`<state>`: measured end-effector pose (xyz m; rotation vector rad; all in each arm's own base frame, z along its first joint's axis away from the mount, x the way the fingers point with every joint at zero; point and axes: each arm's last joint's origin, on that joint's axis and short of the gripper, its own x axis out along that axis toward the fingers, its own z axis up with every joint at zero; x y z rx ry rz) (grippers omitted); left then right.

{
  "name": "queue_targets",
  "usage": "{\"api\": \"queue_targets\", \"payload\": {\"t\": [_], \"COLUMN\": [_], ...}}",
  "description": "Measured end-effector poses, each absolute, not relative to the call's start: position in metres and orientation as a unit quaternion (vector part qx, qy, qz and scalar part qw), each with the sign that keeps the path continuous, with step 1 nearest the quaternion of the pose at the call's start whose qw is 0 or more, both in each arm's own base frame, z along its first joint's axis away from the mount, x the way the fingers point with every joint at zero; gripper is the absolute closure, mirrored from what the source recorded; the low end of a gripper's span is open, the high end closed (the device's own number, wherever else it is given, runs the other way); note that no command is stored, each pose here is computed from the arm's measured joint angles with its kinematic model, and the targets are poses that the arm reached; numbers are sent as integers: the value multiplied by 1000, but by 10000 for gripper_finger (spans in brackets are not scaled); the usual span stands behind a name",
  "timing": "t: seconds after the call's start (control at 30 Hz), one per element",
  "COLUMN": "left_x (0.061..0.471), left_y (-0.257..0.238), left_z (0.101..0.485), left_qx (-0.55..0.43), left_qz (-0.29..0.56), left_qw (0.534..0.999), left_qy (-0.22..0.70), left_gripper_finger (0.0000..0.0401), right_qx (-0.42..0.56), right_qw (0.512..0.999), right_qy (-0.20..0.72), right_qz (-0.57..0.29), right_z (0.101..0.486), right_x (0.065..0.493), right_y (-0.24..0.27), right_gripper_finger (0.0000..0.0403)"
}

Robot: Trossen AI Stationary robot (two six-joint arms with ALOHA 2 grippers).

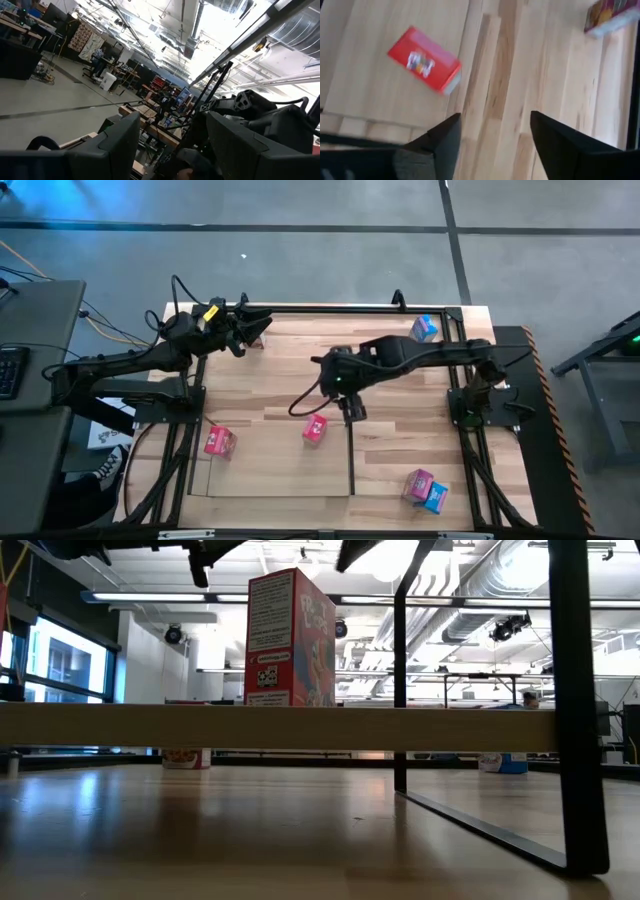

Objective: Stack cereal on shelf
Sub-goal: Adjust the red cereal boxes on the shelf to be aligned together

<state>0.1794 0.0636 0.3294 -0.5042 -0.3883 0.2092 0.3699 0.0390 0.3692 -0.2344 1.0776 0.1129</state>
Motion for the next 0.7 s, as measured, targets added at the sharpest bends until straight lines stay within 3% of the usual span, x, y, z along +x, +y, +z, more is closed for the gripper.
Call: {"api": "queue_targets", "payload": {"t": [0.17,0.4,0.7], "left_x": [179,180,182], "left_y": [64,62,60], "left_z": [329,330,347], "left_qx": [-248,-256,-242], "left_qz": [102,81,64], "left_qw": [944,945,964], "left_qy": [-191,-185,-90], "left_gripper_finger": [179,179,179], "right_qx": [-90,-64,-7], "right_qw": [829,836,877], "right_qy": [551,545,480], "right_qz": [28,8,-18], "right_z": [374,387,374], "right_x": [352,337,304], "right_y": [37,38,45], "right_gripper_finger": [252,388,400]}}
